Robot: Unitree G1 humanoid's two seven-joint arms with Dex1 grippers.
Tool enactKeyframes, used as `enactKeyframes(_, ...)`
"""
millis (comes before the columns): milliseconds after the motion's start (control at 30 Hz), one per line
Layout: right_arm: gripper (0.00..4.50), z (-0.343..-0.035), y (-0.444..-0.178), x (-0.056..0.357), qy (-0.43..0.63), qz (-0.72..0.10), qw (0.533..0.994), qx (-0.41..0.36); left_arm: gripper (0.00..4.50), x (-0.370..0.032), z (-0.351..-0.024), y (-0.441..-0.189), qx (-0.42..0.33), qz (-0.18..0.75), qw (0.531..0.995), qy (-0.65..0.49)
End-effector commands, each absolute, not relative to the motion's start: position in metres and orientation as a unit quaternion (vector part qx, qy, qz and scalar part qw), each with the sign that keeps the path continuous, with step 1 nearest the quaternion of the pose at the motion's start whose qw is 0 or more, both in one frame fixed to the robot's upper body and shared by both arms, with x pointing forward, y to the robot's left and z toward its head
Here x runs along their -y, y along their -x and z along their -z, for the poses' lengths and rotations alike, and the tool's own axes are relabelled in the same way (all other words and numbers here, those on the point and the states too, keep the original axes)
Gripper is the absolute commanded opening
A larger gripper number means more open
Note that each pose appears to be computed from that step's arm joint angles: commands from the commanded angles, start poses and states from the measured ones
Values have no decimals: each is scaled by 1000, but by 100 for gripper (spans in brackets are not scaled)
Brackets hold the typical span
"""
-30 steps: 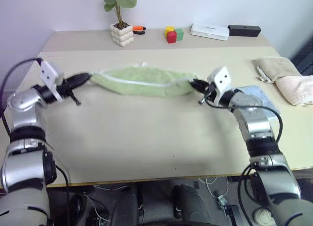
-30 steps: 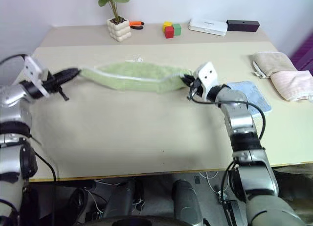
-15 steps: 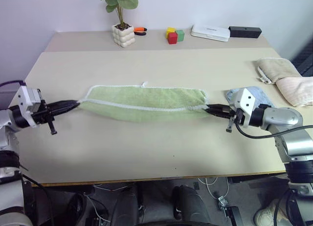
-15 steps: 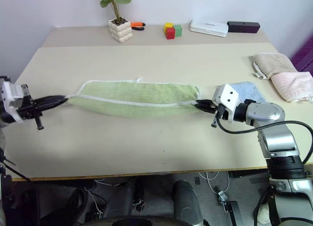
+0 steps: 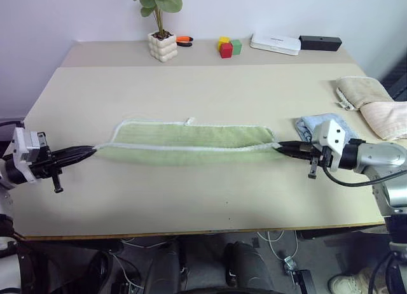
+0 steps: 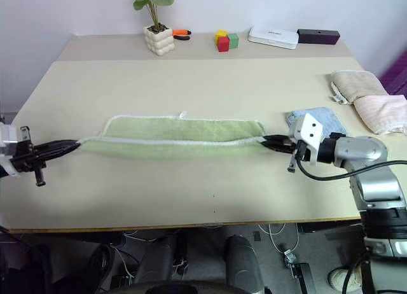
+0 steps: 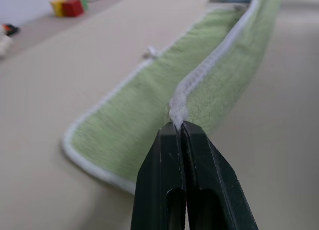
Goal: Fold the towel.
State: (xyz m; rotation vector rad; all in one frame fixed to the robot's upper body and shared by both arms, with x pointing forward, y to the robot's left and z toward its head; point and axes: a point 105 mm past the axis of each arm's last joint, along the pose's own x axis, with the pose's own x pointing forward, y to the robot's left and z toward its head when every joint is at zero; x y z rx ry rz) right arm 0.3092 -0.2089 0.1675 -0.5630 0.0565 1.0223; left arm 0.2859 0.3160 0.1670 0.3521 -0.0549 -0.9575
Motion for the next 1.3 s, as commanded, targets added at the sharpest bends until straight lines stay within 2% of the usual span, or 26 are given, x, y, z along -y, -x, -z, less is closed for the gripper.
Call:
enactKeyframes(33, 5, -187, -328, 206, 275, -453, 848, 24, 0, -312, -179, -303, 65, 437, 880, -172)
enactKeyframes(200, 5, -190, -345, 198, 281, -443, 851, 41, 0, -307, -182, -323, 76, 421, 888, -172)
enactKeyframes(533, 5, -184, -377, 203, 310, -384, 869, 45, 0, -303, -181, -366, 79, 324, 925, -181)
enactKeyframes(1000, 5, -168, -394, 204, 332, -338, 880, 31, 0, -293, -164, -386, 44, 278, 938, -201)
enactKeyframes(1300, 5, -155, -393, 198, 326, -352, 877, 12, 0, -290, -156, -392, 23, 270, 947, -174)
